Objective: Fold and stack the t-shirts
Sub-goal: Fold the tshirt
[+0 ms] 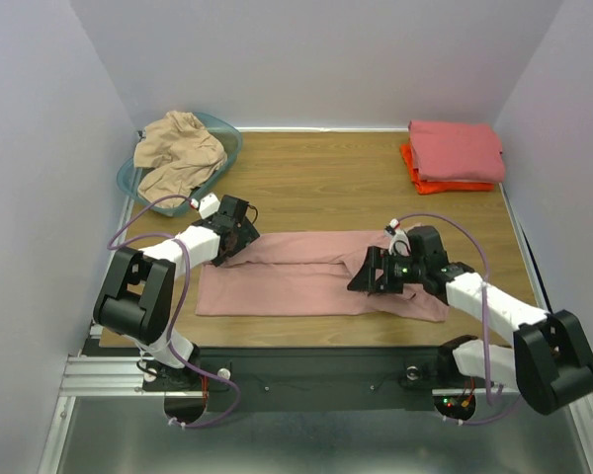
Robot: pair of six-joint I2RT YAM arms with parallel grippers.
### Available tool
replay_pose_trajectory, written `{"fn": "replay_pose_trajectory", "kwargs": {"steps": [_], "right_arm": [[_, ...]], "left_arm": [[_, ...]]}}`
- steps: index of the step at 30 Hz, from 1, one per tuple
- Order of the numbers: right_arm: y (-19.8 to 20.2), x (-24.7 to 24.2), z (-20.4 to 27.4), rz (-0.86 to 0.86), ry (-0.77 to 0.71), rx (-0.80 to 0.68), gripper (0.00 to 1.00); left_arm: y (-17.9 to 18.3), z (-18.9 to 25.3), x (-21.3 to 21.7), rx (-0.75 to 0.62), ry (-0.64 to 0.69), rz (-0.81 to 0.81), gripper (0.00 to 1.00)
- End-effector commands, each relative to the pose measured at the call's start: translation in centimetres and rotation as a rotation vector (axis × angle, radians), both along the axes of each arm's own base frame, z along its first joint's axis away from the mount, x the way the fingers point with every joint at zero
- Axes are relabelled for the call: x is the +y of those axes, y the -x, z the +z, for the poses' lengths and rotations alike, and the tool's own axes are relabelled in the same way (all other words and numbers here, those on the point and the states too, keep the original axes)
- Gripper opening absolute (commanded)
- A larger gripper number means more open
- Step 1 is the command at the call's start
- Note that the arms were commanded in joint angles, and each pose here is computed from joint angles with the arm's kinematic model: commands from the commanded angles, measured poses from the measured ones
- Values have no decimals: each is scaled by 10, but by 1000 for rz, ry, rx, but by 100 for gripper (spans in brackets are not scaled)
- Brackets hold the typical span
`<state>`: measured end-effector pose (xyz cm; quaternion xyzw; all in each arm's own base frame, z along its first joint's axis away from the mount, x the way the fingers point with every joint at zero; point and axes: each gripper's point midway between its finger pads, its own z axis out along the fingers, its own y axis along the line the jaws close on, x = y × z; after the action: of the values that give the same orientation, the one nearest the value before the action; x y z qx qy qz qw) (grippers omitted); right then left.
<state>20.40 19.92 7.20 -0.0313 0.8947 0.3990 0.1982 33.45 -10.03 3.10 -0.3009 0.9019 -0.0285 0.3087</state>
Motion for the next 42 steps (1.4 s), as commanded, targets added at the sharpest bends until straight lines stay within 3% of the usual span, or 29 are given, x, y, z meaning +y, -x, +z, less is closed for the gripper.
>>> {"fn": "replay_pose_trajectory", "kwargs": {"steps": [1,12,17,21,30,35,42], "right_arm": [[26,16,30,137,-150,-64,100],[-20,2,63,-10,-35,-232,100],[-44,-16,31,-135,115,-177,100],[-38,-6,8,-91,125,-78,100],[19,48,-2,111,148,-86,100],[18,24,4,-8,205,-119,100],[4,-13,33,-228,288,-190,100]], "left_arm": [[26,-31,13,111,-31,28,98],[25,-23,16,101,-48,25,98],[23,-19,17,85,-51,25,98],[21,-20,19,91,-68,26,98],[16,-15,21,90,-81,27,98],[11,3,31,66,-131,57,98],[14,26,95,66,-248,215,98]]}}
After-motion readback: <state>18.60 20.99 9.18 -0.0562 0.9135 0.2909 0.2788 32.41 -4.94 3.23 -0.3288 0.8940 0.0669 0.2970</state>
